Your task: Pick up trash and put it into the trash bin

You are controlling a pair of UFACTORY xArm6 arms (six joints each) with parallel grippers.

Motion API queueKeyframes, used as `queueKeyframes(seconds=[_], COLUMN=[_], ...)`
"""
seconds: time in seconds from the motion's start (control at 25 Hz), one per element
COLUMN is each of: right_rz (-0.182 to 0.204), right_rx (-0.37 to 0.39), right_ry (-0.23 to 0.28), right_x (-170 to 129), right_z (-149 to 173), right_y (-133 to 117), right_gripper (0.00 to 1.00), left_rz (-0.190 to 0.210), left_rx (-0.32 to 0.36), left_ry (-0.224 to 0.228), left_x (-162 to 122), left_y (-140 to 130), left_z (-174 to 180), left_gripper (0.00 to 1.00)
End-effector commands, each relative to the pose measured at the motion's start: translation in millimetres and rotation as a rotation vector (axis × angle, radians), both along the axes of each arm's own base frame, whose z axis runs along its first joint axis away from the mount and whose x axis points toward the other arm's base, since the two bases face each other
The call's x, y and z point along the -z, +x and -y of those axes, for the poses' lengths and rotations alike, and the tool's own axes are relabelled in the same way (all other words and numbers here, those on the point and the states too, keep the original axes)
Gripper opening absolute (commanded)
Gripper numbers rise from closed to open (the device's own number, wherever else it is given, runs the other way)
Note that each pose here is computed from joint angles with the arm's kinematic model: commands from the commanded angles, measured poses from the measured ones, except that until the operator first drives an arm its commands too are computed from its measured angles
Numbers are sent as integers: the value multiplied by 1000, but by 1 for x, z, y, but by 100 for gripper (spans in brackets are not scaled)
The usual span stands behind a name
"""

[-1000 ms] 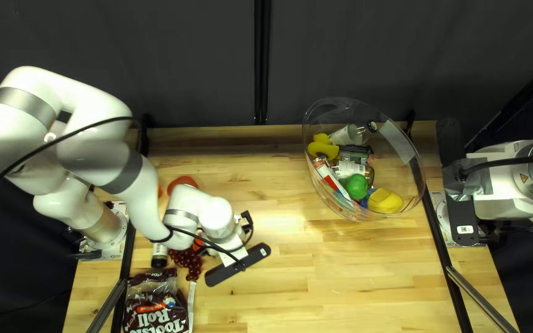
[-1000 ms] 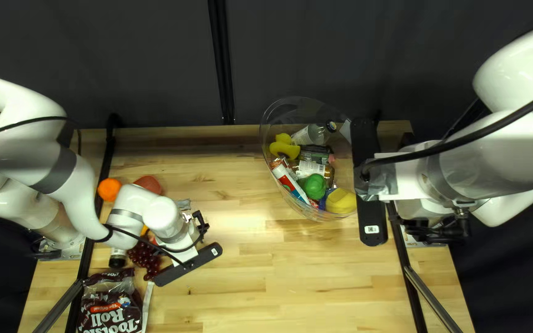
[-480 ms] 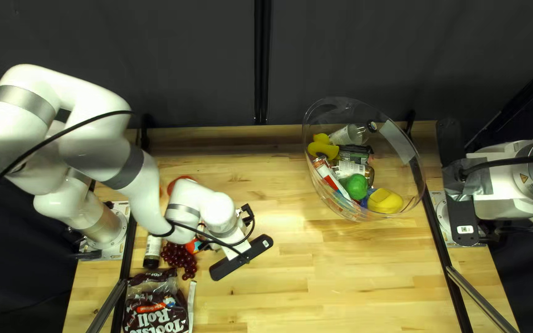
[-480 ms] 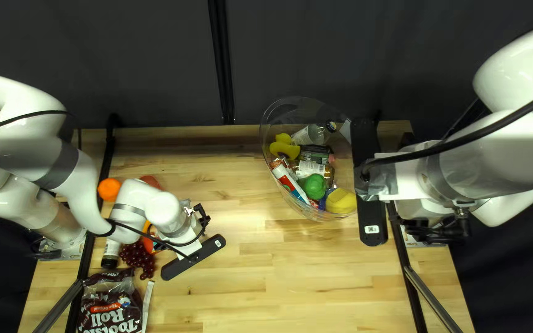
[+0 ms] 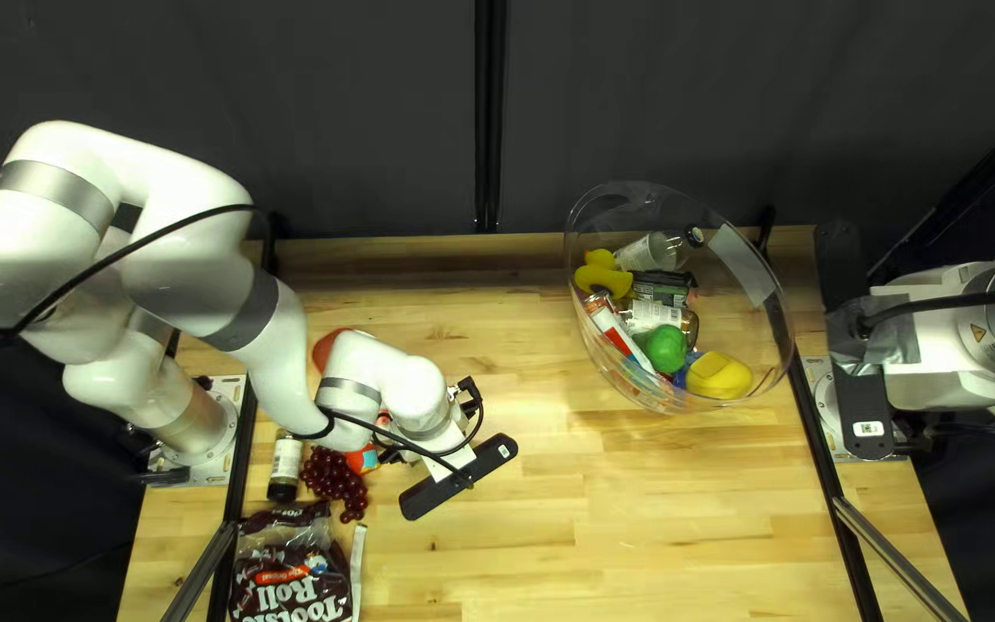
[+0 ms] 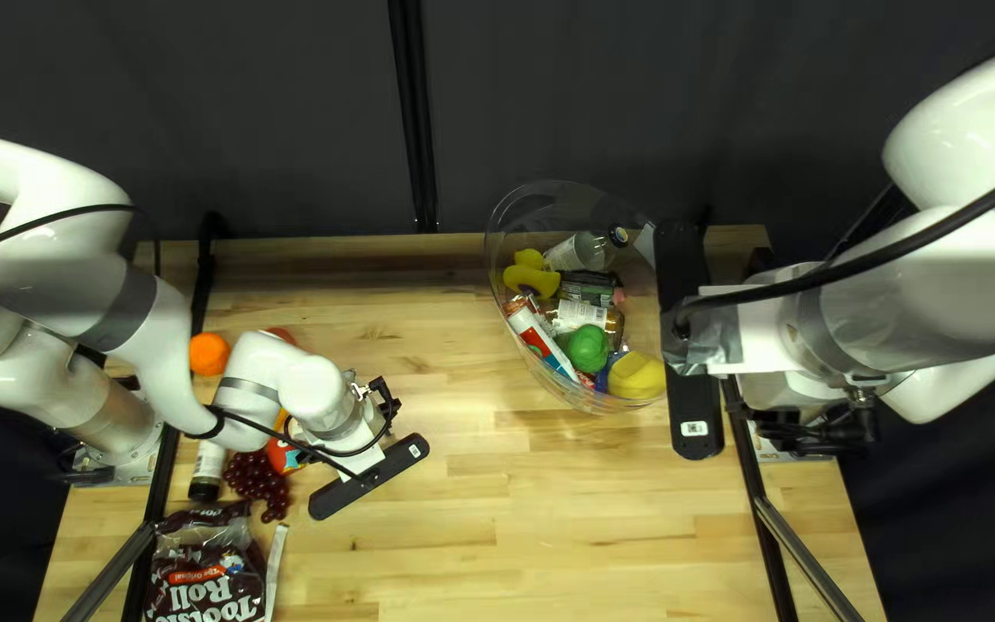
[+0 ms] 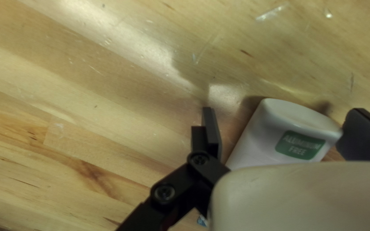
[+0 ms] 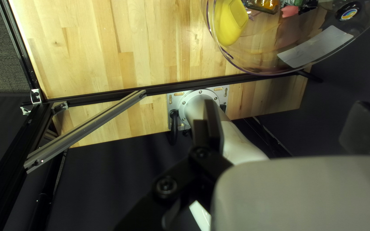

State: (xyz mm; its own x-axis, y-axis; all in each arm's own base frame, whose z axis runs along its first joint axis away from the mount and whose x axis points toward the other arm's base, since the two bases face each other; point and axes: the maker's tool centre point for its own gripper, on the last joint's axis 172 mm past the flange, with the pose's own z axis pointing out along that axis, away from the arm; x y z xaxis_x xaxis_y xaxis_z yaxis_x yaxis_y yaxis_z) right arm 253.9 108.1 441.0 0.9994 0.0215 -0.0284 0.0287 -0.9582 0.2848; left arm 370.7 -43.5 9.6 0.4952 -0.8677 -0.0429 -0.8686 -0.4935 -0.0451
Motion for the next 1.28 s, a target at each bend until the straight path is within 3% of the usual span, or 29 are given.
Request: queueKeyframes(seconds=[0.04, 0.32, 0.4, 0.44, 0.48, 0.52, 0.56, 0.6, 0.68, 0.84, 1.04, 1.28], right_rz=[0, 0, 0, 0, 0, 0, 0, 0, 0, 0, 0, 0], right_rx=[0, 0, 0, 0, 0, 0, 0, 0, 0, 0, 0, 0], right_ry=[0, 0, 0, 0, 0, 0, 0, 0, 0, 0, 0, 0], right_x=[0, 0, 0, 0, 0, 0, 0, 0, 0, 0, 0, 0], right_z=[0, 0, 0, 0, 0, 0, 0, 0, 0, 0, 0, 0], right_y=[0, 0, 0, 0, 0, 0, 0, 0, 0, 0, 0, 0], right_gripper=[100, 100, 100, 100, 100, 100, 100, 100, 100, 100, 100, 100], left_rz=[-2, -14, -15, -15, -16, -17, -18, -20, -20, -16, 22, 92], left_rx=[10, 29, 30, 29, 29, 28, 27, 25, 23, 24, 52, 172], left_ry=[-12, -30, -32, -33, -33, -34, -34, -33, -30, -13, 31, 107], left_x=[0, 0, 0, 0, 0, 0, 0, 0, 0, -2, -48, -127], left_y=[-3, 2, 1, 1, 1, 0, 0, 0, 0, 3, 25, 97], left_z=[-2, -3, -3, -4, -4, -4, -5, -5, -4, 5, 33, 76], left_gripper=[100, 100, 90, 90, 72, 64, 44, 10, 0, 0, 0, 0])
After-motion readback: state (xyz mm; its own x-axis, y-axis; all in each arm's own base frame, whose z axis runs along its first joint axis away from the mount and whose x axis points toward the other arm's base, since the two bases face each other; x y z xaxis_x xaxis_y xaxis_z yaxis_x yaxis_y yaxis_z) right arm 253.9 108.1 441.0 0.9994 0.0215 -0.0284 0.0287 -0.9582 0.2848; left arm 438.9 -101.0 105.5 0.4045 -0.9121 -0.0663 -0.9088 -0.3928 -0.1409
